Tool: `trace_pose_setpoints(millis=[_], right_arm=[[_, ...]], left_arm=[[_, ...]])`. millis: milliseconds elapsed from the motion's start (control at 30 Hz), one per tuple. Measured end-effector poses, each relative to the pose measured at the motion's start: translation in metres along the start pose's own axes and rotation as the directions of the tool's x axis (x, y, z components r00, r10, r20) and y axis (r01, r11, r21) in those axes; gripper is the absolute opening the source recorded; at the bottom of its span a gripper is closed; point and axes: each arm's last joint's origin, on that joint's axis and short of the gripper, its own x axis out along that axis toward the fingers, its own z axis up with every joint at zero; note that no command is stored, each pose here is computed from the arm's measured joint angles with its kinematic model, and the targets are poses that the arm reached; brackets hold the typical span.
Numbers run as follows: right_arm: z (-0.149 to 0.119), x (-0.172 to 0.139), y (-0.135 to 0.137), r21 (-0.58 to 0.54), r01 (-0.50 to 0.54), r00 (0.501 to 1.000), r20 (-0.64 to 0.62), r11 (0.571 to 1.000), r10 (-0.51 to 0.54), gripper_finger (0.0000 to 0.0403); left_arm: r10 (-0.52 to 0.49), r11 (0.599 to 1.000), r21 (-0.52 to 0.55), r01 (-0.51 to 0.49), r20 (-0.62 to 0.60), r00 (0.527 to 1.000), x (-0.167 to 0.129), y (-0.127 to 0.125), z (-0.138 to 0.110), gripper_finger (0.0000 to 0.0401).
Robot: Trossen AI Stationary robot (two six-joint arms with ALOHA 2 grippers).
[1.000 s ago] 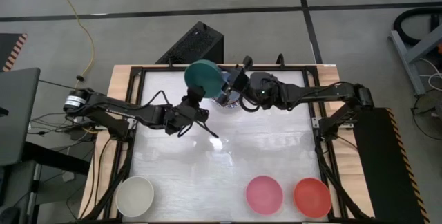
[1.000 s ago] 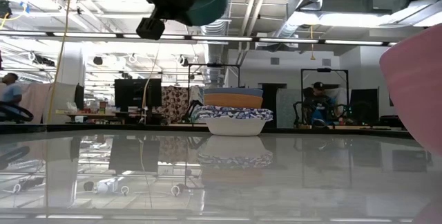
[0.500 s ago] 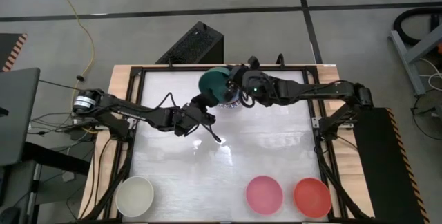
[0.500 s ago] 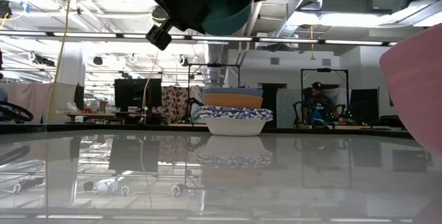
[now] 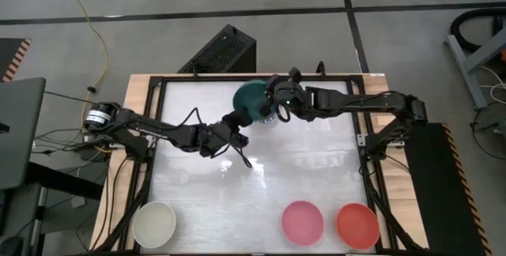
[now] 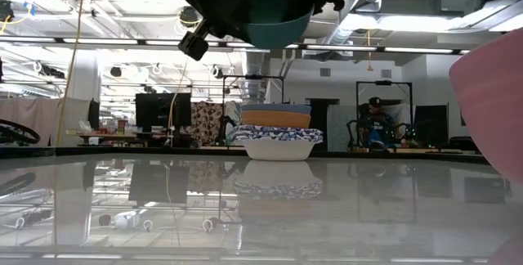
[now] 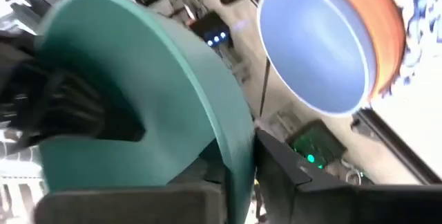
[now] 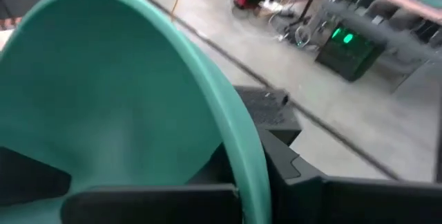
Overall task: Nest bowls inside each other
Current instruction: Stack the green bowl on top of the blue bowl
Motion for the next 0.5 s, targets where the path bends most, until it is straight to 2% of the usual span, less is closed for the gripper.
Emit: trace_pose_setpoints(millis=[67,167,300,367,400,433,500], right_arm=[[-0.002,0.002,-0.003,0.023,-0.022,0.999,-0.029,1.0,0.022,0.0031],[-0.005,0.009,-0.011,0.025,-0.029,0.997,-0.07,0.999,0.03,0.0031],[-0.009,0.028,-0.034,0.047,-0.045,0.99,-0.131,0.998,0.051,0.0031],[-0.009,0.04,-0.052,0.111,-0.093,0.982,-0.153,0.989,0.11,0.0031],[-0.009,0.046,-0.063,0.149,-0.129,0.976,-0.158,0.98,0.153,0.0031],[-0.008,0.052,-0.073,0.186,-0.161,0.969,-0.157,0.969,0.191,0.0031],[-0.009,0.062,-0.091,0.253,-0.204,0.957,-0.151,0.946,0.247,0.0031]], left_arm=[[0.009,0.999,-0.034,-0.009,0.016,1.0,-0.003,0.001,0.002,0.0064],[0.023,0.988,-0.152,-0.019,0.024,0.999,-0.01,0.004,0.003,0.0106],[0.066,0.934,-0.354,-0.048,0.038,0.997,-0.024,0.017,-0.008,0.0162],[0.098,0.874,-0.481,-0.061,0.051,0.994,-0.033,0.026,-0.02,0.0183],[0.118,0.828,-0.556,-0.069,0.054,0.992,-0.038,0.031,-0.03,0.0192],[0.141,0.77,-0.634,-0.074,0.056,0.988,-0.044,0.037,-0.041,0.0199],[0.189,0.63,-0.775,-0.058,0.08,0.979,-0.058,0.047,-0.068,0.0206]])
